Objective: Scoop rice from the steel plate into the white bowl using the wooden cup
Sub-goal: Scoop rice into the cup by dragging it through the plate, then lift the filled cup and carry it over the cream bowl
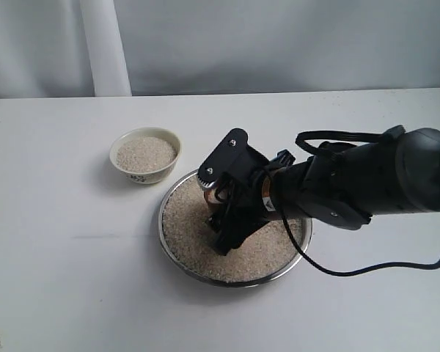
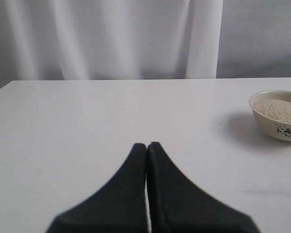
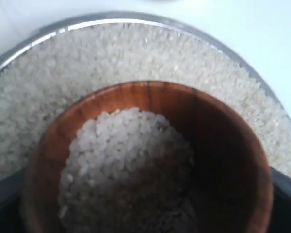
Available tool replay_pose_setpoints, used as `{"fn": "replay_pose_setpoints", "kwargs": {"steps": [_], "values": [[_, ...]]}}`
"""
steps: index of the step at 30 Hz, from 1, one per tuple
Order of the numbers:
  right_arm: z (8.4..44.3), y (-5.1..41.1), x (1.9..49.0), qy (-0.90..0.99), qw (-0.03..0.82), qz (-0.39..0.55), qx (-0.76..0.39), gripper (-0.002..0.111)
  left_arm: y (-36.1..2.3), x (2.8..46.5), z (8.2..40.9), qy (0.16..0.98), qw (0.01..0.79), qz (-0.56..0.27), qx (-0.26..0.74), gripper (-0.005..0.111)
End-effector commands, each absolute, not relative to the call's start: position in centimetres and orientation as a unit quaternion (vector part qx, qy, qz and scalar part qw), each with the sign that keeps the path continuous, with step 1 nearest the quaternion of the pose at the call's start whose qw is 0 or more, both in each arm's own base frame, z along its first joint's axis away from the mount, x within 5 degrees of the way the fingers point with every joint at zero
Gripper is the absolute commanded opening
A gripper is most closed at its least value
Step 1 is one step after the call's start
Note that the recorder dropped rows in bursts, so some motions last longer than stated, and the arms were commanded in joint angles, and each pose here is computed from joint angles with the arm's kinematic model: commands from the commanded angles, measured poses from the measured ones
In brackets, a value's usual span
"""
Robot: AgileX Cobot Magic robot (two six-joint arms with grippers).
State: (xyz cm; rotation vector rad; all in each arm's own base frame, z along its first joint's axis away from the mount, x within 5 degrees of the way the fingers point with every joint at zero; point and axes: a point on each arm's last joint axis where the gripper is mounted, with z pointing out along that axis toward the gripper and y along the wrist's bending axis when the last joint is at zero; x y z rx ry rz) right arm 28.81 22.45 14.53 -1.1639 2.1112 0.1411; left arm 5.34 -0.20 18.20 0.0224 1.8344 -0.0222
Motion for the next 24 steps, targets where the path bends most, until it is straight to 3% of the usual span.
{"fn": "replay_pose_setpoints", "kwargs": {"steps": [1, 12, 24], "values": [[16.8, 22.6, 28.9, 0.802, 0.400, 0.076, -0.438, 0.000, -0.2, 5.3, 18.2, 0.792, 0.611, -0.011, 0.009, 0.000], [20.4, 23.2, 30.1, 0.792, 0.434, 0.067, -0.425, 0.000, -0.2, 5.3, 18.2, 0.792, 0.611, -0.011, 0.009, 0.000], [24.9, 25.5, 34.4, 0.795, 0.430, -0.010, -0.428, 0.000, -0.2, 5.3, 18.2, 0.792, 0.611, -0.011, 0.009, 0.000]]}}
